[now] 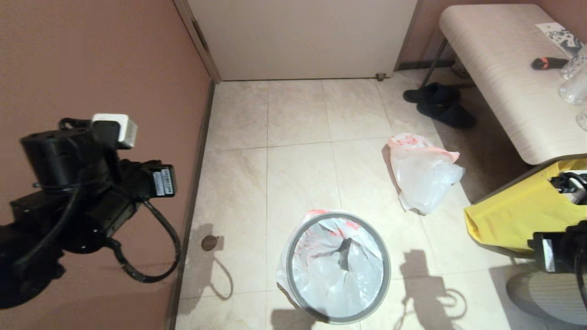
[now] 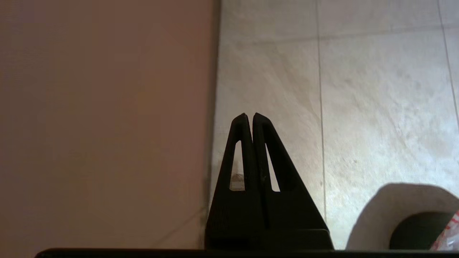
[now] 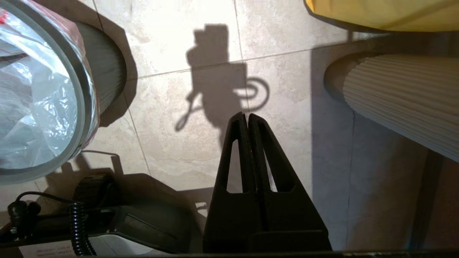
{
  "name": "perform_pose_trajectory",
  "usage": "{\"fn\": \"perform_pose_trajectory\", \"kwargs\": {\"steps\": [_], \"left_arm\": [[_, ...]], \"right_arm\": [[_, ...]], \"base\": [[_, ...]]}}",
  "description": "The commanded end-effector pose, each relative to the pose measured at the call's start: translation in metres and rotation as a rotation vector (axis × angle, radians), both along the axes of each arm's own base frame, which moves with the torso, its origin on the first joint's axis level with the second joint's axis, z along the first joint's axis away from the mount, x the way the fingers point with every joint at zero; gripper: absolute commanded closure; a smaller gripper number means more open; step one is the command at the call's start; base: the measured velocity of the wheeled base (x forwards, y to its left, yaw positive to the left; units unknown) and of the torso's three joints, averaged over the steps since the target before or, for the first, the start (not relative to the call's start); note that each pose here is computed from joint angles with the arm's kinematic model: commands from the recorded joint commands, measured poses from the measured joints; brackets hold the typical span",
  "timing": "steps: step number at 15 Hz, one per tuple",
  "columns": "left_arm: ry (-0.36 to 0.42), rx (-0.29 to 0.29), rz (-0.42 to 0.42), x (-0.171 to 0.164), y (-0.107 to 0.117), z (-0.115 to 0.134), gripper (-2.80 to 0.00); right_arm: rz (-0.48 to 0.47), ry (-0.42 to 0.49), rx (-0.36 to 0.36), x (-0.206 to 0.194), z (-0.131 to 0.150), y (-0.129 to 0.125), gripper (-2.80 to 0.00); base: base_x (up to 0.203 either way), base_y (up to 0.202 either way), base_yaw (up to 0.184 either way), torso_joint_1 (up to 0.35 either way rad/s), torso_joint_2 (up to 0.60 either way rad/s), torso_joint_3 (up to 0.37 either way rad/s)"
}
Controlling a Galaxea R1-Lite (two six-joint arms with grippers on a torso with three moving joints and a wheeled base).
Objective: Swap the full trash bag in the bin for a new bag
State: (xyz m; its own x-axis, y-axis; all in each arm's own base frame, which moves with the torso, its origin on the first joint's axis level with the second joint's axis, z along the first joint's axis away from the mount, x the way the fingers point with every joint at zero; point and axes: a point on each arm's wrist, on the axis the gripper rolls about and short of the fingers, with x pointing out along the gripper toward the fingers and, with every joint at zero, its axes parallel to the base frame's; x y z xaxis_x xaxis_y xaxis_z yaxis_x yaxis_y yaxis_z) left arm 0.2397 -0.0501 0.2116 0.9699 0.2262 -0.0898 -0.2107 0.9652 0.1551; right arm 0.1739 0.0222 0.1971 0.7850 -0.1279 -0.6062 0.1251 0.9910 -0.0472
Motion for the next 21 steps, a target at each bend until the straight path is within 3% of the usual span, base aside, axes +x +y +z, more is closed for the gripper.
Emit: {"fn": "perform_pose_trajectory", "kwargs": {"steps": [1, 4, 8, 10, 14, 18, 21], "left_arm": [[-0.126, -0.024, 0.027, -0.044, 0.015, 0.025, 0.00], [-0.152, -0.014, 0.065, -0.095, 0.032, 0.012, 0.00], [-0.224, -0.020, 0.075, -0.135, 0.041, 0.007, 0.00], [-0.280, -0.001, 0.118, -0.153, 0.048, 0.010, 0.00], [-0.335, 0.010, 0.191, -0.198, 0.058, -0.012, 0.00], [-0.254, -0.010, 0.211, -0.224, 0.060, -0.058, 0.00], [-0.237, -0.025, 0.204, -0.234, 0.060, -0.082, 0.00]], "right_arm": [[-0.003, -0.135, 0.021, -0.051, 0.012, -0.008, 0.00], [-0.019, -0.184, 0.028, -0.091, -0.002, -0.016, 0.00], [-0.096, -0.270, 0.032, -0.125, -0.006, -0.025, 0.00], [-0.125, -0.299, 0.034, -0.141, -0.008, -0.027, 0.00], [-0.132, -0.322, 0.043, -0.163, -0.014, -0.027, 0.00], [-0.077, -0.339, 0.055, -0.183, -0.022, -0.026, 0.00], [-0.027, -0.353, 0.062, -0.200, -0.030, -0.025, 0.00]], "base": [[0.000, 0.000, 0.000, 0.000, 0.00, 0.000], [0.000, 0.000, 0.000, 0.000, 0.00, 0.000], [0.000, 0.000, 0.000, 0.000, 0.00, 0.000], [0.000, 0.000, 0.000, 0.000, 0.00, 0.000], [0.000, 0.000, 0.000, 0.000, 0.00, 0.000], [0.000, 0.000, 0.000, 0.000, 0.00, 0.000], [0.000, 0.000, 0.000, 0.000, 0.00, 0.000]]}}
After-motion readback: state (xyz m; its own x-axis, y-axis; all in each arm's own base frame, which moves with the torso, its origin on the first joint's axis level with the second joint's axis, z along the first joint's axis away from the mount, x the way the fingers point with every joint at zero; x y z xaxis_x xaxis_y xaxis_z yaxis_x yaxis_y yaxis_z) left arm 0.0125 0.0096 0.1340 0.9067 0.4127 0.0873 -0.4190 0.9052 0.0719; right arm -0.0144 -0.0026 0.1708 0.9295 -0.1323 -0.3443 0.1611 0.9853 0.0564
